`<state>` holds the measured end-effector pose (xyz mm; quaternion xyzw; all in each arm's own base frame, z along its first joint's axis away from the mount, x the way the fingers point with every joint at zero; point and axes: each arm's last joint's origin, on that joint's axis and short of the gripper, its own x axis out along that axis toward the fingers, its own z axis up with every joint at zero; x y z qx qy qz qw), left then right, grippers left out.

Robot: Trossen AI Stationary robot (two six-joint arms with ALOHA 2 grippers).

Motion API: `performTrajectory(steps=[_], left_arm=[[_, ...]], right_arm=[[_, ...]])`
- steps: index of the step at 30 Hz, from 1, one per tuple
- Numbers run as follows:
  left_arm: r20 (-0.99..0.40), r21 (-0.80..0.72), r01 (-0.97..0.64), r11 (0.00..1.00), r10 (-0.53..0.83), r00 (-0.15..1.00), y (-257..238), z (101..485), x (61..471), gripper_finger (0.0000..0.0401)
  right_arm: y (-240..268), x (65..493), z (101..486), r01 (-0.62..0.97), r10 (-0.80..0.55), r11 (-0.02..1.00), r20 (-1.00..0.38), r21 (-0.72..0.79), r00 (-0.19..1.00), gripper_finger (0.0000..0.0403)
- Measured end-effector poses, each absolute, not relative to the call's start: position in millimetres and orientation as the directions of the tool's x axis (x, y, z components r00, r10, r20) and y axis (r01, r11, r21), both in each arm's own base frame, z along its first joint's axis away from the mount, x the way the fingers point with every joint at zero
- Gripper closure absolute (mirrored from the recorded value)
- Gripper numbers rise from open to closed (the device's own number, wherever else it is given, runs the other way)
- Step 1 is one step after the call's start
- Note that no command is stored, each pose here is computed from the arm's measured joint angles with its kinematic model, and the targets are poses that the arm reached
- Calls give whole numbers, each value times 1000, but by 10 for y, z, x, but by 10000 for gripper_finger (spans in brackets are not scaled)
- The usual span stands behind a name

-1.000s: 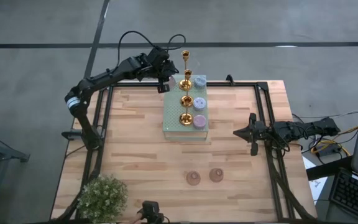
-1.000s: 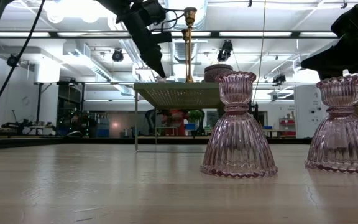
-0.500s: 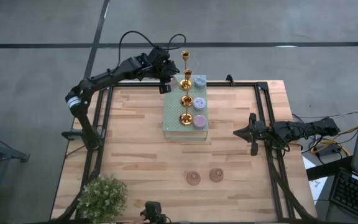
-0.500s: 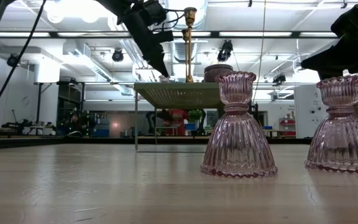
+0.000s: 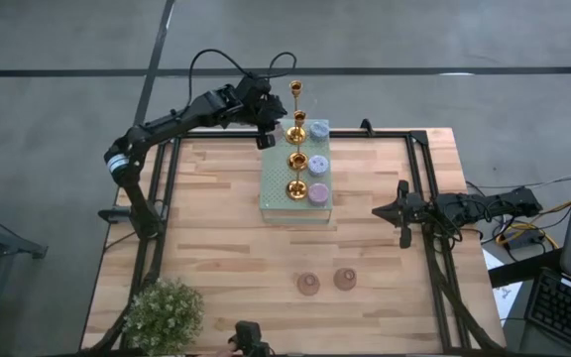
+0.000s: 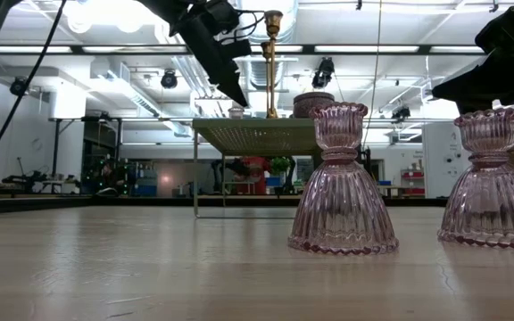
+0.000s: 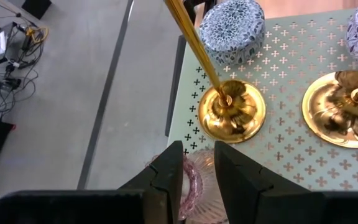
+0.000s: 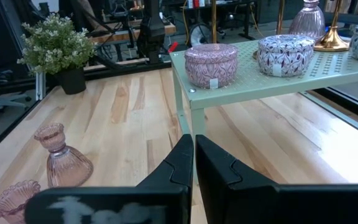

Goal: Pick & Place candle stick holders
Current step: Put the top pink glass candle holder on the shelf

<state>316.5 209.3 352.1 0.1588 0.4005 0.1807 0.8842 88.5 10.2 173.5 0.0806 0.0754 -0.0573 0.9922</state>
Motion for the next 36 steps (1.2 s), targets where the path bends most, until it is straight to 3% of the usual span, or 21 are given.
performTrajectory(steps=[15, 19, 27, 36], left_arm=[[-608, 464, -223, 857, 491, 624, 2001, 3752, 3000, 307], [-619, 516, -282, 809, 580, 530, 2002, 3789, 2894, 307], [-700, 521, -285, 804, 594, 397, 2067, 3454, 2843, 319], [-663, 548, -288, 785, 618, 423, 2119, 3164, 2904, 323]], right_arm=[[102, 885, 1735, 126, -101, 980, -159, 151, 982, 390], [102, 884, 1735, 126, -101, 980, -159, 151, 982, 390], [102, 884, 1735, 125, -101, 981, -159, 151, 982, 390], [102, 885, 1734, 126, -101, 980, -159, 151, 982, 390]])
